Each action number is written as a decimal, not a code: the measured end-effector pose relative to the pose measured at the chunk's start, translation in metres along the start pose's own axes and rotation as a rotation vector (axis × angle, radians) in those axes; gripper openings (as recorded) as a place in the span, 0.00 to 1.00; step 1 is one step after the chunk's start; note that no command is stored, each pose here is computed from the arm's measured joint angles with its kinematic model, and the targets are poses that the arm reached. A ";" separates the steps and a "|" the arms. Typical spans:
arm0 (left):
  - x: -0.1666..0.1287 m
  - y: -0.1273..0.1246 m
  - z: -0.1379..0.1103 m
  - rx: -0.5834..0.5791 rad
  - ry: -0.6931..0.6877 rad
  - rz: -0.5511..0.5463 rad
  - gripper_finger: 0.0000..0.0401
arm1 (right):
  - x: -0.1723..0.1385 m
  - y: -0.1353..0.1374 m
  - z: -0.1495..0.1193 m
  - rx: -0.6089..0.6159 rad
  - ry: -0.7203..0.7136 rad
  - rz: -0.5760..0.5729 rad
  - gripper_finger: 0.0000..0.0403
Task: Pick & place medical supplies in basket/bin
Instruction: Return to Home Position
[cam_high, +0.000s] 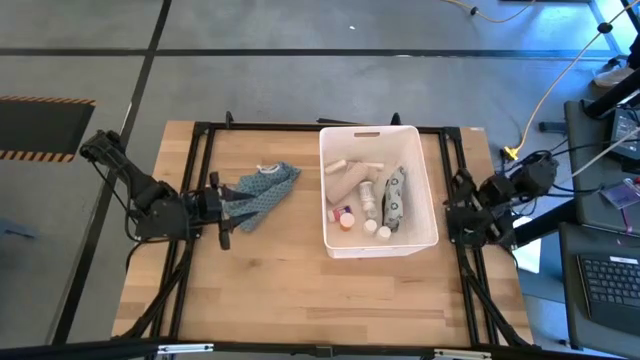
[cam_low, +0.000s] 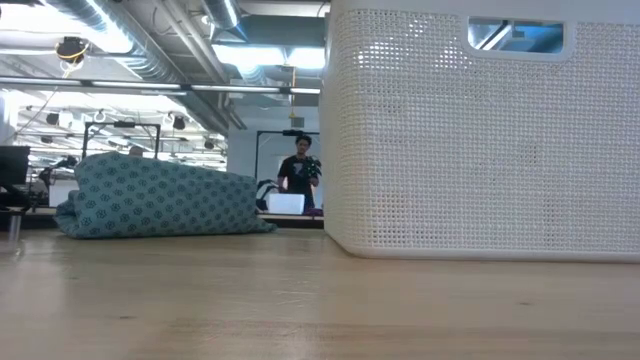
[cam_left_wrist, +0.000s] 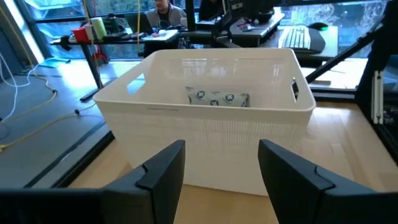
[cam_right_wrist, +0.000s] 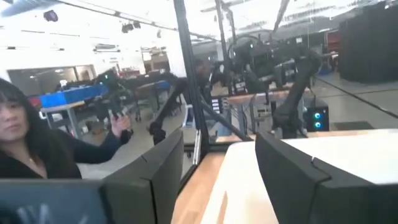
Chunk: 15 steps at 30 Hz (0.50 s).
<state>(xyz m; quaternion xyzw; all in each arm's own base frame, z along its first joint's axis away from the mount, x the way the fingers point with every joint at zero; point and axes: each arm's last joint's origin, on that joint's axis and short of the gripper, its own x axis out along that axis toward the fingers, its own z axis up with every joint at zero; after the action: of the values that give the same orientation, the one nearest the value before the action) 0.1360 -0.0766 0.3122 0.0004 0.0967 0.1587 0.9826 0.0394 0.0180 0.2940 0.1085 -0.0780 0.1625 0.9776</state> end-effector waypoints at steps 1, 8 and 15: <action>0.000 0.000 -0.001 0.007 0.005 0.000 0.49 | -0.004 -0.002 -0.002 0.000 0.000 0.001 0.50; -0.003 0.009 -0.002 0.019 0.007 0.063 0.49 | -0.004 -0.002 -0.012 -0.022 0.074 0.013 0.50; -0.008 0.015 0.001 -0.009 -0.004 0.050 0.49 | 0.004 0.001 -0.043 0.062 0.210 0.139 0.50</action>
<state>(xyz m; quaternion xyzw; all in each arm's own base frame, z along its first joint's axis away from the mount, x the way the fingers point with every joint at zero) 0.1238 -0.0645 0.3149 -0.0013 0.0939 0.1839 0.9785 0.0476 0.0303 0.2538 0.1152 0.0227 0.2425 0.9630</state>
